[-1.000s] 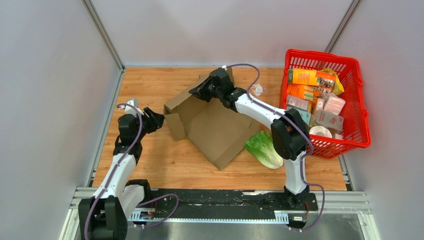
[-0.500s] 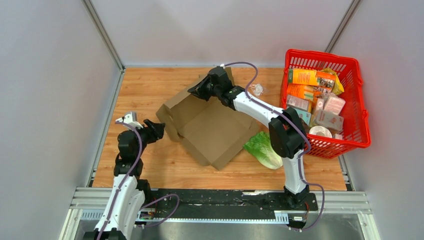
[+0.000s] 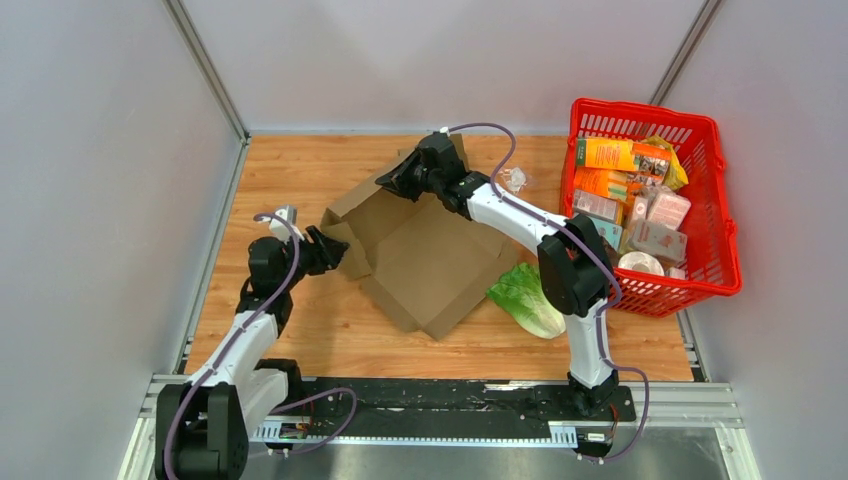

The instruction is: Fold the paper box

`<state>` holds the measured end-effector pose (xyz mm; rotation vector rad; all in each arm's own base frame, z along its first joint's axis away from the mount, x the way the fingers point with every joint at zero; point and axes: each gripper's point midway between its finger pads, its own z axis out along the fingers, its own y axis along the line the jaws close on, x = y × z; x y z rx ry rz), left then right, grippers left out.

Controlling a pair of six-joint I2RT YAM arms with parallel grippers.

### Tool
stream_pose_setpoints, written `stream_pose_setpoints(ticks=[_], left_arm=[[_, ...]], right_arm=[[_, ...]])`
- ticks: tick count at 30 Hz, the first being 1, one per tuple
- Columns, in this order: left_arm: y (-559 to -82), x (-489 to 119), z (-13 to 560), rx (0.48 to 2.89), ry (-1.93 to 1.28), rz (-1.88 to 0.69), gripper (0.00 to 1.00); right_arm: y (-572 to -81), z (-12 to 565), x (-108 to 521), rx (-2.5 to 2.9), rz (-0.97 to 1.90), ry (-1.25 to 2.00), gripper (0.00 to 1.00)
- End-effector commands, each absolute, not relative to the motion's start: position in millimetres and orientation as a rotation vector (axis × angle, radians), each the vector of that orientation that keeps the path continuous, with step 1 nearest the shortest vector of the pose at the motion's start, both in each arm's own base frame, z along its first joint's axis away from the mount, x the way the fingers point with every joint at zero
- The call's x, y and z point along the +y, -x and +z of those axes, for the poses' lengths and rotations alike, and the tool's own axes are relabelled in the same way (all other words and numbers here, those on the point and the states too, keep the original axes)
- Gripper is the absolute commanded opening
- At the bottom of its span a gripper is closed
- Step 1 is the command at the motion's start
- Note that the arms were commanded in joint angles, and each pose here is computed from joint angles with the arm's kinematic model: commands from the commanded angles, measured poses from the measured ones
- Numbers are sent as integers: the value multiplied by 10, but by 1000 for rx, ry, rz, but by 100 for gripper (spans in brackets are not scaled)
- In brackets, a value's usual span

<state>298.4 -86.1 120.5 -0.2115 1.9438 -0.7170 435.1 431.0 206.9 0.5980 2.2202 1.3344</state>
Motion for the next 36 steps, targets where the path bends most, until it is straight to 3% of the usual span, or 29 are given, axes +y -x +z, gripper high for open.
stream_pose_setpoints(ticks=[1,12,21,24,30,36], left_arm=[[-3228,-1017,1851,1744,72,-734,56],[-3183,-935,1616,1814,145,-414,48],[-2921,-858,1420,1895,136,-237,71],[-2911,-865,1369,1892,144,-226,71],[-3042,-967,1422,1860,154,-247,58],[-2996,-1147,1387,1870,96,-240,65]], right_arm=[[-4294,1960,4313,2241,1286,-564,0],[-4063,1971,4364,2244,1323,-631,0],[-3976,1909,4335,2256,1317,-644,0],[-3905,1865,4362,2267,1351,-670,0],[-3788,1864,4374,2204,1407,-621,0],[-3668,1753,4261,2198,1392,-519,0]])
